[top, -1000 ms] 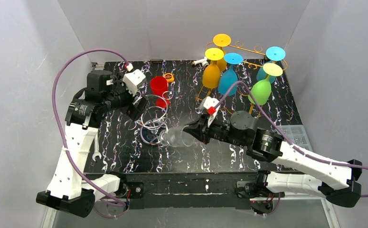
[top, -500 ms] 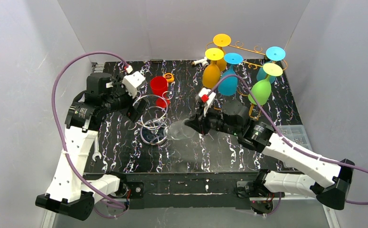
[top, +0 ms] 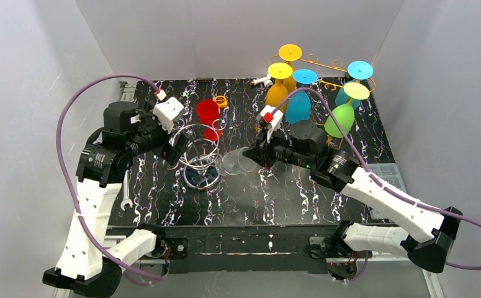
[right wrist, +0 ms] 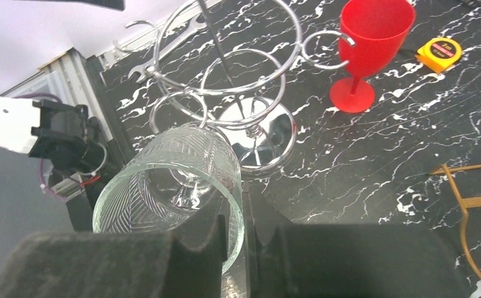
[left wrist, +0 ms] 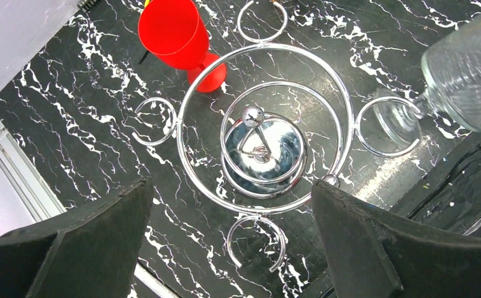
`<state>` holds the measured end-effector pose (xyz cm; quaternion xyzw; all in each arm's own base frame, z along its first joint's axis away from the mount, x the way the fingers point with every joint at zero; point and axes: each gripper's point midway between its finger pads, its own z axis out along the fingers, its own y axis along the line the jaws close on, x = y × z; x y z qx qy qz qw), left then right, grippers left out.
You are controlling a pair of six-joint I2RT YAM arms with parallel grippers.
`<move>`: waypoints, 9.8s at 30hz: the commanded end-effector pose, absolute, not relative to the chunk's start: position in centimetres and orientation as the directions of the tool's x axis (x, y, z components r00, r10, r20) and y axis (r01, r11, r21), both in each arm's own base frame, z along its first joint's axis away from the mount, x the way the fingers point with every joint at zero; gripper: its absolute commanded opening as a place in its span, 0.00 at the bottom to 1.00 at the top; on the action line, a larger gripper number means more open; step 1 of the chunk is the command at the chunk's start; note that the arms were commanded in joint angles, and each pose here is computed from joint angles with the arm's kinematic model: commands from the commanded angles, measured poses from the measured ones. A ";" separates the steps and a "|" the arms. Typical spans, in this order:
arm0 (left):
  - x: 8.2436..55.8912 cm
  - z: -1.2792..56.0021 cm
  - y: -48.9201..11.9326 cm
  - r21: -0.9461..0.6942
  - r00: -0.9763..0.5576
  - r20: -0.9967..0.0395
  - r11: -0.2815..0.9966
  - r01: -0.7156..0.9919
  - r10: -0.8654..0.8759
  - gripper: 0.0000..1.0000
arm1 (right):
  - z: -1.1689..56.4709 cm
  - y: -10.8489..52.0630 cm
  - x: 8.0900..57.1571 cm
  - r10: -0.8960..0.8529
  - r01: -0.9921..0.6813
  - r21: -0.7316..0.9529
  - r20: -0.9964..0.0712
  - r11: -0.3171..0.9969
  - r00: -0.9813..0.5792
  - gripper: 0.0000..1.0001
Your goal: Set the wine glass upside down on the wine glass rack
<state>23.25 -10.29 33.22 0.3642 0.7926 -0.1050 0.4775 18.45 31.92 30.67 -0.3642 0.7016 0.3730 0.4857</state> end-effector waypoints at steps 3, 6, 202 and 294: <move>21.8 33.9 -10.0 0.189 -0.259 -0.841 0.706 0.683 0.476 0.98 | 36.7 32.1 19.4 -0.013 -0.876 0.171 -0.980 0.450 -0.198 0.01; 21.1 33.7 -10.1 0.173 -0.268 -0.838 0.697 0.696 0.475 0.98 | 37.5 31.6 19.6 0.022 -0.866 0.173 -0.983 0.468 -0.185 0.01; 19.1 46.1 -16.1 0.970 0.870 -0.243 0.082 0.231 0.429 0.00 | 40.5 43.2 12.5 0.064 -0.898 0.432 -0.897 -0.088 -0.437 0.98; 24.6 35.7 -8.5 0.333 -0.083 -0.898 0.792 0.512 0.432 0.98 | 26.7 37.2 13.2 -0.068 -0.933 0.290 -0.948 0.211 -0.310 0.08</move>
